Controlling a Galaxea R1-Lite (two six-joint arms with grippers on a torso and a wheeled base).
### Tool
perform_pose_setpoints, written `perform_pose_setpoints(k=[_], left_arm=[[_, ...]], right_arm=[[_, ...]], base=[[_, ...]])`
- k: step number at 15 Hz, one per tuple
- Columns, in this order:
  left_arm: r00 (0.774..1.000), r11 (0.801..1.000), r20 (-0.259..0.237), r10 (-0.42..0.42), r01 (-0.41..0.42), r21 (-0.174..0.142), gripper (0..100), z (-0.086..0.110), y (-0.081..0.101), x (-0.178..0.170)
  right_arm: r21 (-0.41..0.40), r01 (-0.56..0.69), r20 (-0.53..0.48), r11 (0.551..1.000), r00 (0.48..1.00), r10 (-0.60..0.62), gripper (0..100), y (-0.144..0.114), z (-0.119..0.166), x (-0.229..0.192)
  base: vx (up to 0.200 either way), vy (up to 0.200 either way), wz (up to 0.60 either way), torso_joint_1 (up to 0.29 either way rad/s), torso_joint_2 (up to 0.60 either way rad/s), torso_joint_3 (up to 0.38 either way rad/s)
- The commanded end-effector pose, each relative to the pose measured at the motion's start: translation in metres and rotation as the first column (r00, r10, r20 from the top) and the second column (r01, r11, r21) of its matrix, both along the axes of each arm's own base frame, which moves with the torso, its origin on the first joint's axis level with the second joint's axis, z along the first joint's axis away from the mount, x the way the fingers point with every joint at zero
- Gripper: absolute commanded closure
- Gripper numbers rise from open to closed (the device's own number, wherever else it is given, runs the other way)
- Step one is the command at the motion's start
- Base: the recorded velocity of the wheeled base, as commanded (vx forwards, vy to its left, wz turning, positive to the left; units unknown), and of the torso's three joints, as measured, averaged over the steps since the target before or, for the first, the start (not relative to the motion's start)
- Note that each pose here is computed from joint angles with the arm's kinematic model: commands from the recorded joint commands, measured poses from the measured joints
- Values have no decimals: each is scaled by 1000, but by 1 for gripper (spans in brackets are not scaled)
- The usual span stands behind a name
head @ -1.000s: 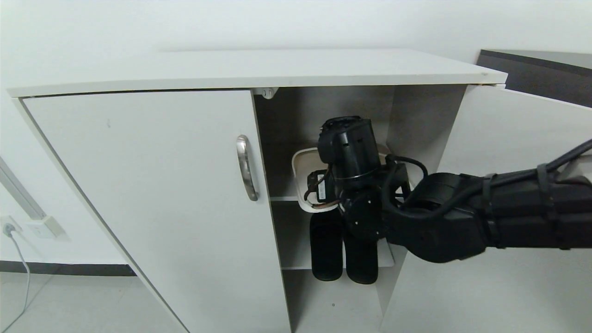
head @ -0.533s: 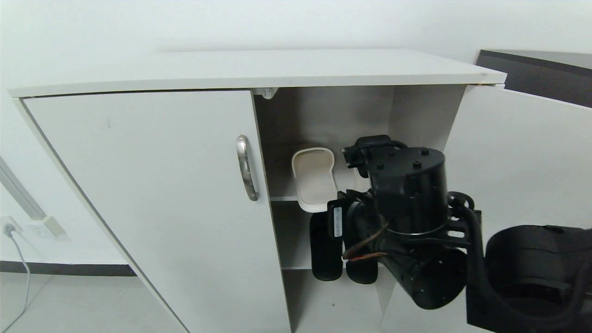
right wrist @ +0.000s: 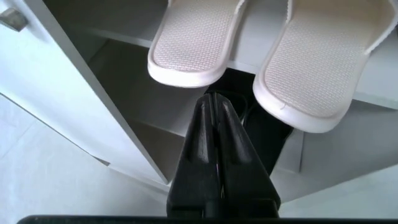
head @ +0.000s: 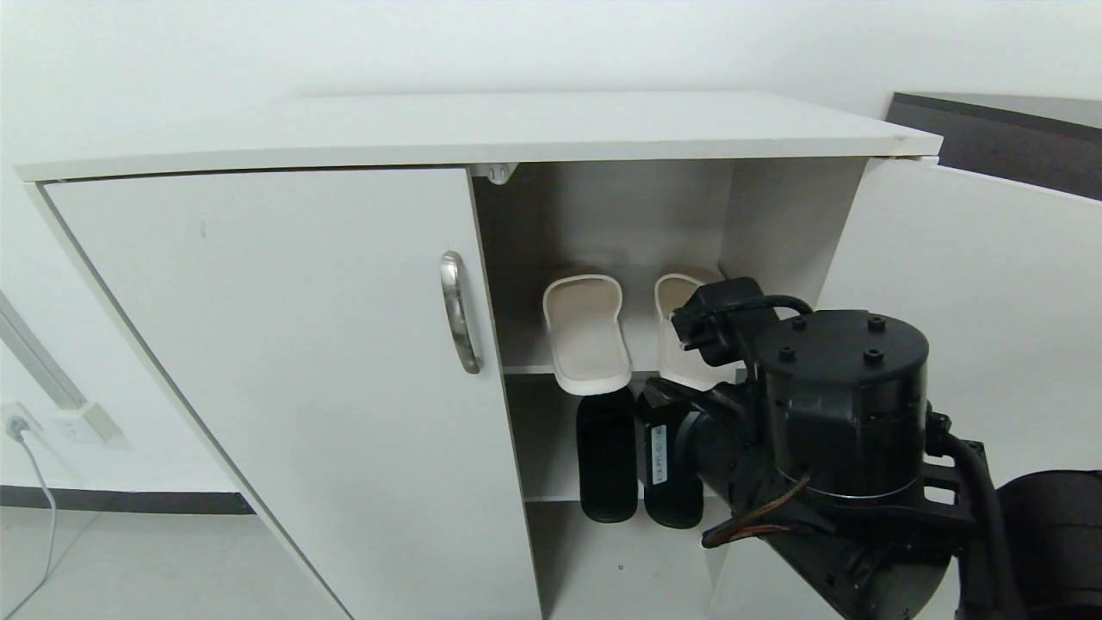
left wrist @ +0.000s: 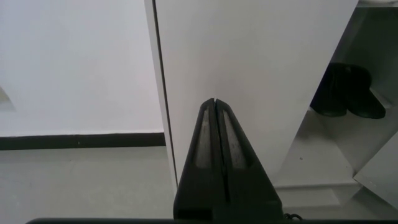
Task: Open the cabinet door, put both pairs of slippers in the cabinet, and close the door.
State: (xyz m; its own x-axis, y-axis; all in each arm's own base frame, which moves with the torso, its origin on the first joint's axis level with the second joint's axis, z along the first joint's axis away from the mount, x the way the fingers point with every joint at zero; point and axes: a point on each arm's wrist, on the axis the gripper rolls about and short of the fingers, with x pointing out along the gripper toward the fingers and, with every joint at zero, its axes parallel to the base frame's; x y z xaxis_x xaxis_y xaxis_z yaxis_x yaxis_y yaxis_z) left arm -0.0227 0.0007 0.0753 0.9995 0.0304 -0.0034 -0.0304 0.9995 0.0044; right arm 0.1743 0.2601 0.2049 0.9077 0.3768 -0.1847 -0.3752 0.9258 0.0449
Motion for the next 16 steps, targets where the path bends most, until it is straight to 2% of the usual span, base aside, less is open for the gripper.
perform_pose_setpoints(k=[1,6,16], left_arm=[[1000,1000,-1,0,0,-1,100,0,0,0],[1000,1000,-1,0,0,-1,100,0,0,0],[1000,1000,-1,0,0,-1,100,0,0,0]], right_arm=[[-3,-1,-2,1000,1000,0,100,1,-1,0],[-42,-3,-16,999,1000,2,100,1,-11,1],[-55,2,-27,998,1000,-3,100,0,-17,1]], base=[[0,0,0,0,0,0],[0,0,0,0,0,0],[-200,0,0,2,2,1]])
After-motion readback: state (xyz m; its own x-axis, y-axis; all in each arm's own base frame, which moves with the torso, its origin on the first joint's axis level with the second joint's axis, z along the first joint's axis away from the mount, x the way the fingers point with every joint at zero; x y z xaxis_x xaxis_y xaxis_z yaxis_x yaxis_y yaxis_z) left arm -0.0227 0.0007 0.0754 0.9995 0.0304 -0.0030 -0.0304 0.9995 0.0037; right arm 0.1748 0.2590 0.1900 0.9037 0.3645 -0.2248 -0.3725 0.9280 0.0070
